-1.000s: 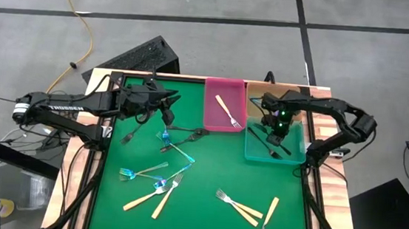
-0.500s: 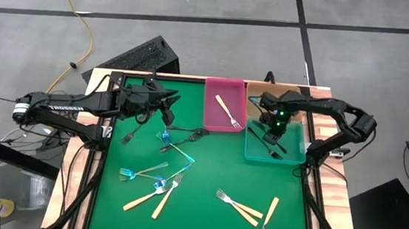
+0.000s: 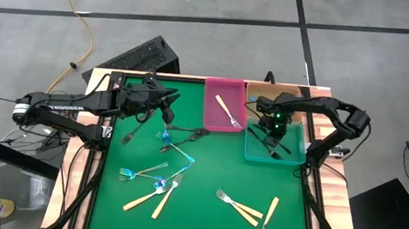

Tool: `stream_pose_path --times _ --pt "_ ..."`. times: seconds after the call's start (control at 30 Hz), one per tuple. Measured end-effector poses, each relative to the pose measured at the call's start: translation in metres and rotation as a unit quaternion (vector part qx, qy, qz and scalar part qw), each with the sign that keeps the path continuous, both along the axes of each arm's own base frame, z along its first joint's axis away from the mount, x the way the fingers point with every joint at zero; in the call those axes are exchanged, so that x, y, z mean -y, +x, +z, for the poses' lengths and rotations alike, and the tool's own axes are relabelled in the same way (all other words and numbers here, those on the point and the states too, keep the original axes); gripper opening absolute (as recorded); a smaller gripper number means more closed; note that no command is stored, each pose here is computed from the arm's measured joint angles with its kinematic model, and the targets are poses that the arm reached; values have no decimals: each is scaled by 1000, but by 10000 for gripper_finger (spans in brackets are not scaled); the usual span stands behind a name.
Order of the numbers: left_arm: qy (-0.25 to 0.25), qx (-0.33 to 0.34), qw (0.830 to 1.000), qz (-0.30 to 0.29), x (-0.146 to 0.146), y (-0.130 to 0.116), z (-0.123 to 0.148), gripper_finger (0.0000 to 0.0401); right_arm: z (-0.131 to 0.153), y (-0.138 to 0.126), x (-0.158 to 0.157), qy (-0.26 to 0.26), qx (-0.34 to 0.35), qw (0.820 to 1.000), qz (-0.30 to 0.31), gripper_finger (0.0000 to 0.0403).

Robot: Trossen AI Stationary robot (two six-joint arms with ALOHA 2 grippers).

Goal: Sort silverware by color (type)
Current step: Put the black fork into the blue bin, then put the yellow fork into the pink bin

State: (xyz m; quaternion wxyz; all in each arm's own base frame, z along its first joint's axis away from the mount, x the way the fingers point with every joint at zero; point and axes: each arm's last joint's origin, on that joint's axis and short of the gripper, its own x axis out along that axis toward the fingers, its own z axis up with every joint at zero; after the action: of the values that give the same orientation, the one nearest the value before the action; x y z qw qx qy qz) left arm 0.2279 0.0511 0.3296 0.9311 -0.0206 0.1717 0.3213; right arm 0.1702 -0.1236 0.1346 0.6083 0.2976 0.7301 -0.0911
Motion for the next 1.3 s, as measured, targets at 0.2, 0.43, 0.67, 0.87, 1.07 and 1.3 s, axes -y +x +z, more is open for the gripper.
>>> stream_pose_path --times 0.2,0.43,0.67,0.87,1.07,1.3 --pt "0 0 1000 1 -1 0 0 76 -1 0 0 -11 -7 1000 -3 33" --pt "0 0 1000 1 -1 0 0 76 -1 0 0 -13 -10 1000 -1 39" --pt "0 0 1000 1 -1 0 0 76 -2 0 0 -13 -10 1000 -2 45" --pt "0 0 1000 1 -1 0 0 76 -2 0 0 -14 -11 1000 -1 64" --pt "0 0 1000 1 -1 0 0 76 -2 0 0 -14 -11 1000 -1 99" --pt "0 0 1000 1 -1 0 0 76 4 2 2 -19 -2 1000 -2 140"
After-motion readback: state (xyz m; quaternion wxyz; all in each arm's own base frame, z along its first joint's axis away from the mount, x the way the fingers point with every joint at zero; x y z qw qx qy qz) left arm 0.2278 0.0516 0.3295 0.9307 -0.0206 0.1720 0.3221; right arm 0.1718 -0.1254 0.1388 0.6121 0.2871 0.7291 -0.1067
